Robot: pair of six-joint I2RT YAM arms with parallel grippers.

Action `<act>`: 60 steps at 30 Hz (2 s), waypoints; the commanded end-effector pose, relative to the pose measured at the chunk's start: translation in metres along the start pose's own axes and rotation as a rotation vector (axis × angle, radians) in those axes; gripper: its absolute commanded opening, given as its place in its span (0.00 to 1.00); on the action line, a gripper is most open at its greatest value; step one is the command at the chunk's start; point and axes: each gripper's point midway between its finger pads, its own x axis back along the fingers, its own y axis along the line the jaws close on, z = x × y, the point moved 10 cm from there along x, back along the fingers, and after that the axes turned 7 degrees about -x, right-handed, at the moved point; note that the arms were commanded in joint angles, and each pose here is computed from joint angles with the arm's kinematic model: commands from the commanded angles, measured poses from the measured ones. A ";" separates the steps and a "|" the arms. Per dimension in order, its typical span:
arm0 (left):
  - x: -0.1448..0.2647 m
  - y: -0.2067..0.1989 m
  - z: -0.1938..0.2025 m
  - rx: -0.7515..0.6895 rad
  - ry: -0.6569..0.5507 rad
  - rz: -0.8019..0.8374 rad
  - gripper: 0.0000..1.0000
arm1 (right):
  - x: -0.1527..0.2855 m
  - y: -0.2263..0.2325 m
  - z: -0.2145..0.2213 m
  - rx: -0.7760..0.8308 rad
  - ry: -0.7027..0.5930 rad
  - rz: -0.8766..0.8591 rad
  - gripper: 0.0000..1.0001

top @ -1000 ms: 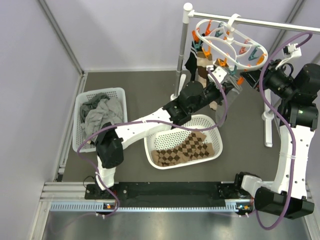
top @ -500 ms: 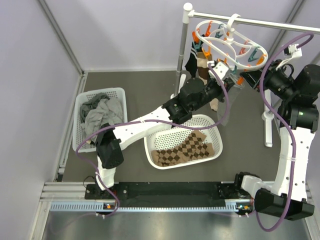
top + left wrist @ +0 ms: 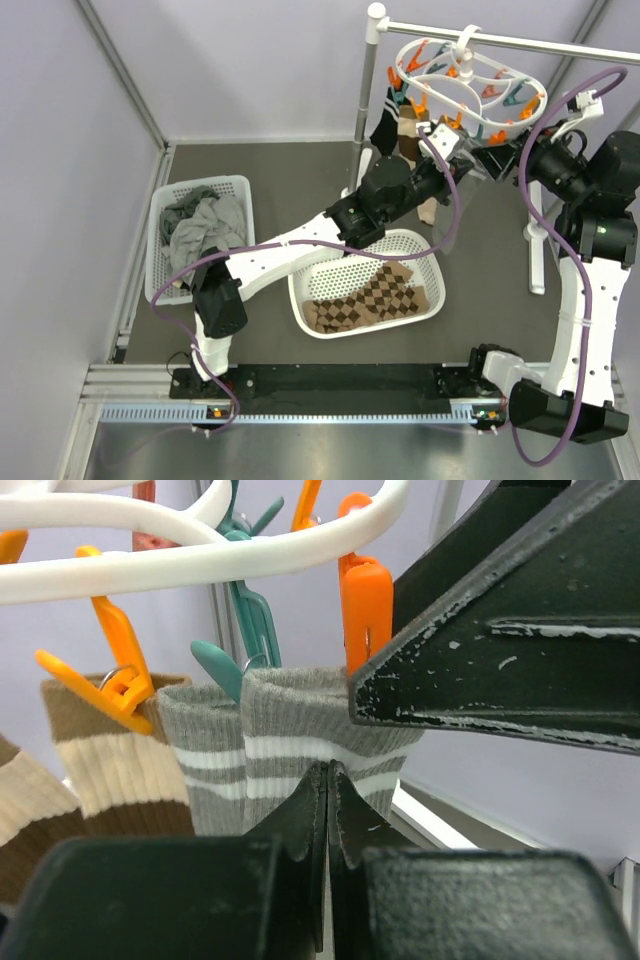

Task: Clip the socks to the hanger
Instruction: Clamp the sock onto the hanger, then reset both arms

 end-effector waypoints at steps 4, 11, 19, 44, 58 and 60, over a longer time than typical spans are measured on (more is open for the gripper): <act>-0.001 -0.001 -0.029 0.003 -0.096 0.005 0.00 | 0.010 0.016 -0.004 0.036 -0.032 -0.036 0.76; 0.014 0.005 -0.034 -0.006 -0.113 -0.021 0.60 | 0.025 0.023 -0.004 0.074 -0.095 0.067 0.99; 0.070 0.050 -0.017 -0.001 0.007 -0.209 0.97 | 0.059 0.022 0.018 0.135 -0.207 0.349 0.99; 0.354 0.105 0.022 -0.042 0.200 -0.884 0.98 | 0.155 0.008 0.177 0.236 -0.431 0.633 0.99; 0.381 0.109 0.037 -0.119 0.189 -0.981 0.98 | 0.147 0.004 0.185 0.225 -0.403 0.590 0.99; 0.380 0.108 0.037 -0.119 0.188 -0.972 0.98 | 0.147 0.004 0.185 0.223 -0.403 0.590 0.99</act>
